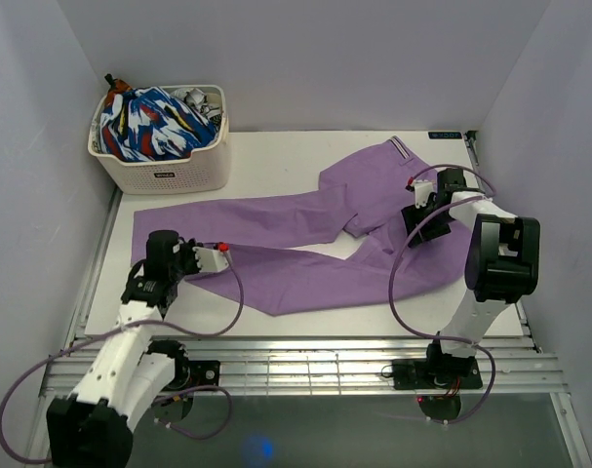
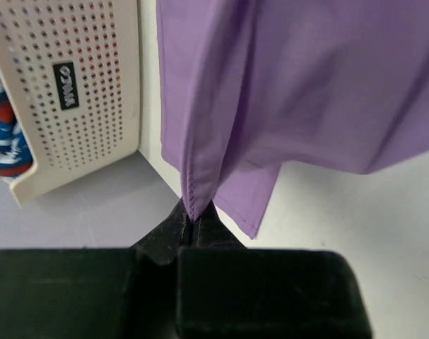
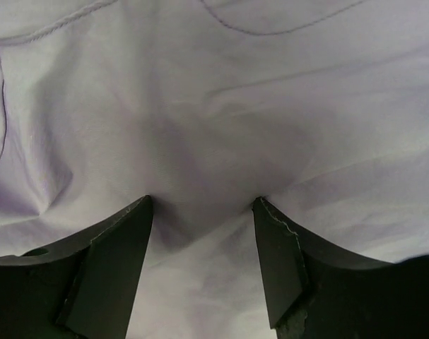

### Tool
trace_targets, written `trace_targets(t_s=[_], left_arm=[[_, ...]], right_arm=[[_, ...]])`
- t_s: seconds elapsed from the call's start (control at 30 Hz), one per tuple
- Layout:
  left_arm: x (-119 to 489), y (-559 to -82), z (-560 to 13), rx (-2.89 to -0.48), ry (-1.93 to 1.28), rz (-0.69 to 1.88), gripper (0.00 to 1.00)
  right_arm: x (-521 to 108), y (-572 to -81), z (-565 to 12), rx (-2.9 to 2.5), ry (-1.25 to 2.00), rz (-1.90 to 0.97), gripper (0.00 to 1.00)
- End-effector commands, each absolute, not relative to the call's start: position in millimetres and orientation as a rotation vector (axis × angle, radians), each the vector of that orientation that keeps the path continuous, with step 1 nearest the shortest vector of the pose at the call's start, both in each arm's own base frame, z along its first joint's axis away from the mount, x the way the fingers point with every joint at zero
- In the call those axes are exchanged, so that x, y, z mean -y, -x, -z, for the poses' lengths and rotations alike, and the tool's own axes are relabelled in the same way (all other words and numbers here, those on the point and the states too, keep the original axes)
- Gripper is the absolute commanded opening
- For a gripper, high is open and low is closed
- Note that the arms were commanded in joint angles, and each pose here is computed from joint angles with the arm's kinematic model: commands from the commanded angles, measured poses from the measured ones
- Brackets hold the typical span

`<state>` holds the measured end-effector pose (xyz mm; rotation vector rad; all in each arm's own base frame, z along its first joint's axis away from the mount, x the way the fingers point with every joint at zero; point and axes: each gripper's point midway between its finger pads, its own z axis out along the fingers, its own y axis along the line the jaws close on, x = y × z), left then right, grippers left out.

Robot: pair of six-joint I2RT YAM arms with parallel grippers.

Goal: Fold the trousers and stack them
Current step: Flatten the trousers out

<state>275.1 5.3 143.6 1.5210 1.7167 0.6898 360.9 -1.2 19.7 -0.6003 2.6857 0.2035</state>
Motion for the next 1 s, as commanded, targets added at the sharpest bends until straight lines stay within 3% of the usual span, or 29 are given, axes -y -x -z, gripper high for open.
trace_targets(t_s=[0.0,0.03,0.17,0.33,0.43,0.5,0.57,0.67,0.77,0.83,0.97], left_arm=[[-32,-334,-188,-1.659,-1.328,-0.843,0.0],[-39,-350,-176,-1.716,-1.331,-0.815,0.0],[-94,-406,-239,-1.714,-1.127,-0.826,0.0],[-97,-419,-280,-1.649,-1.098,-0.666,0.0],[-78,-385,-294,-1.557,-1.193,-0.509,0.0],[-60,-337,-289,-1.516,-1.273,-0.365,0.0],[-64,-301,-273,-1.463,-1.425,-0.405,0.0],[-47,-231,-205,-1.639,-1.589,-0.22,0.0],[-60,-195,-147,-1.875,-1.655,-0.13,0.0],[-72,-182,-126,-1.988,-1.669,-0.136,0.07],[-74,-163,-123,-2.036,-1.655,-0.079,0.31]], right_arm=[[11,-342,-3,-2.786,0.475,-0.173,0.65],[7,-339,-5,-2.789,0.469,-0.196,0.65],[-9,-329,-8,-2.785,0.47,-0.253,0.62],[-11,-332,-4,-2.803,0.404,-0.25,0.62],[-8,-339,-7,-2.79,0.369,-0.217,0.61],[-5,-342,-11,-2.782,0.325,-0.202,0.61],[-5,-343,-18,-2.764,0.3,-0.206,0.61],[-9,-344,-29,-2.736,0.31,-0.237,0.61],[-14,-341,-40,-2.716,0.351,-0.274,0.62],[-15,-339,-48,-2.708,0.395,-0.284,0.63],[-22,-331,-58,-2.691,0.505,-0.345,0.64]])
